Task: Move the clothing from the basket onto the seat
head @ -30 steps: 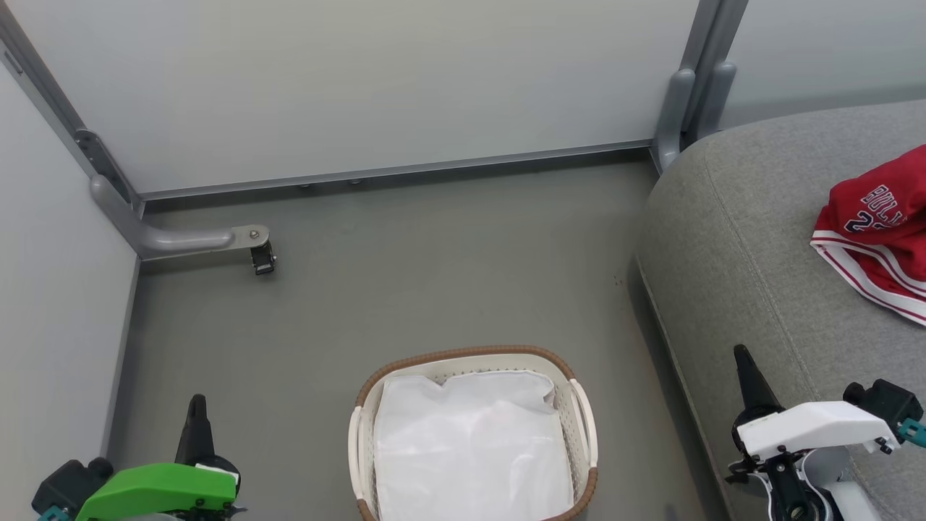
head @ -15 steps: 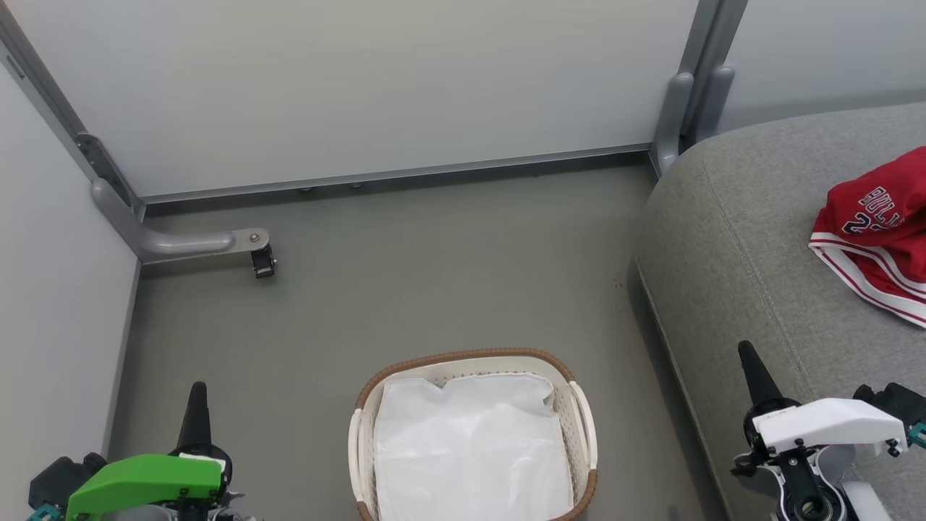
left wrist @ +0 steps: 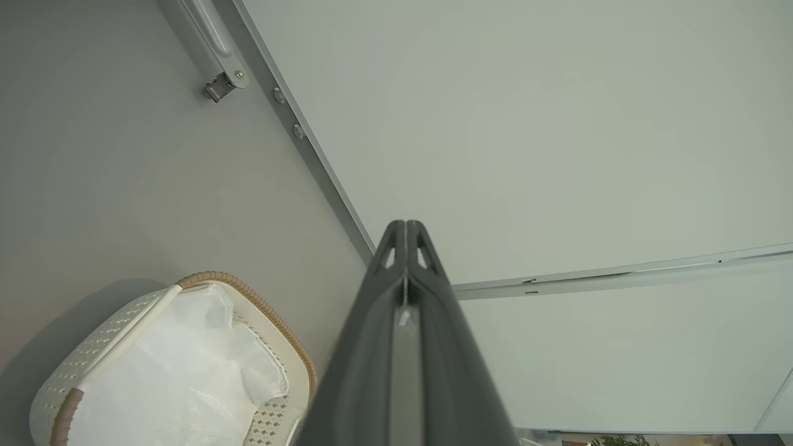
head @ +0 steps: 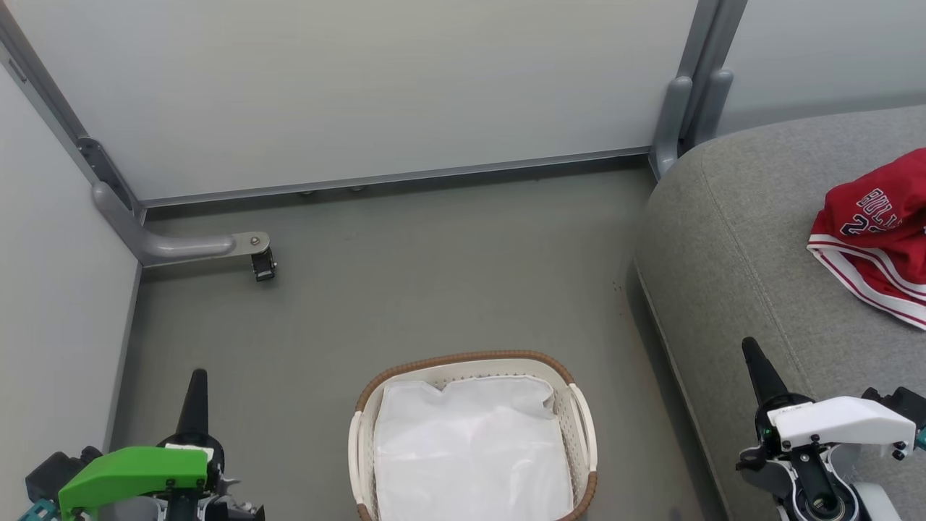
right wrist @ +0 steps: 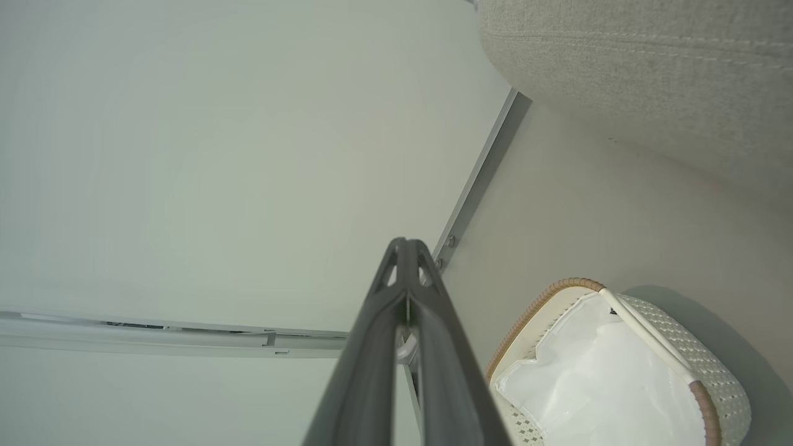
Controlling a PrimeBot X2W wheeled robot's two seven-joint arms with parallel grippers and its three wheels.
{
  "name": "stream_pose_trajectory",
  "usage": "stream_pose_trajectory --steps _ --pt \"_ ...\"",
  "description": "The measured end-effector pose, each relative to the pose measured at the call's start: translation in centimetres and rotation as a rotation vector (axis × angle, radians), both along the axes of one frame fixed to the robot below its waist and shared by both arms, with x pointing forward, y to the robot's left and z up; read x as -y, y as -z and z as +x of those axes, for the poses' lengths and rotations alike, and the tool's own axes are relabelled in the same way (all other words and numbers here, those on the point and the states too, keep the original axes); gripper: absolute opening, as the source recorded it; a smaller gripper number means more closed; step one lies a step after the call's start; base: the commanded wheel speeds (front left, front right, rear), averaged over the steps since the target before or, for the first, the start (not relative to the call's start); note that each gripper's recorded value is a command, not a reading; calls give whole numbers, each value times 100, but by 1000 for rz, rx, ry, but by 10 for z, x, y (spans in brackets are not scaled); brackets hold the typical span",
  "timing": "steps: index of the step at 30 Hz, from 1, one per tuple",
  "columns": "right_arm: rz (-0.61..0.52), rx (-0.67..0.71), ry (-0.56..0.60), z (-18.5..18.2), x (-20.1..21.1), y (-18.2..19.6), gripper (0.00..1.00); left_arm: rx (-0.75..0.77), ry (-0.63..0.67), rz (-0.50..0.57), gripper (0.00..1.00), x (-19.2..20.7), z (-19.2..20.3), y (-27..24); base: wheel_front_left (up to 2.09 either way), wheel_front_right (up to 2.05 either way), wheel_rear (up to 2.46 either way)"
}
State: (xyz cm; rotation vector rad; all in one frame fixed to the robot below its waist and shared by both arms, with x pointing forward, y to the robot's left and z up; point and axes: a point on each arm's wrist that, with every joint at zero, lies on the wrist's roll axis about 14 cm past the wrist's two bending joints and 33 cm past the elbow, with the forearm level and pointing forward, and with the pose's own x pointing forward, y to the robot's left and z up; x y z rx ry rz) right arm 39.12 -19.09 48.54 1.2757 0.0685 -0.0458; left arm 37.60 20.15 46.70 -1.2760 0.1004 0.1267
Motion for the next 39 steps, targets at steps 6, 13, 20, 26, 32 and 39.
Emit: stream_pose_trajectory --steps 6,13,20,26,32,39 --pt "51 10 5 0 2 -3 0 22 1 -50 0 1 2 -6 0 0 0" --pt "104 21 9 0 3 -7 0 42 3 -101 0 1 3 -11 0 0 0" --pt "156 34 10 0 4 -11 0 67 6 -153 0 2 6 -18 0 0 0" --pt "197 45 11 -1 5 -14 0 84 8 -197 0 2 7 -22 0 0 0" --pt "237 57 13 -1 7 -17 0 105 10 -238 0 2 9 -27 0 0 0" --pt "282 71 14 -1 8 -21 0 125 16 -280 0 3 10 -33 0 0 0"
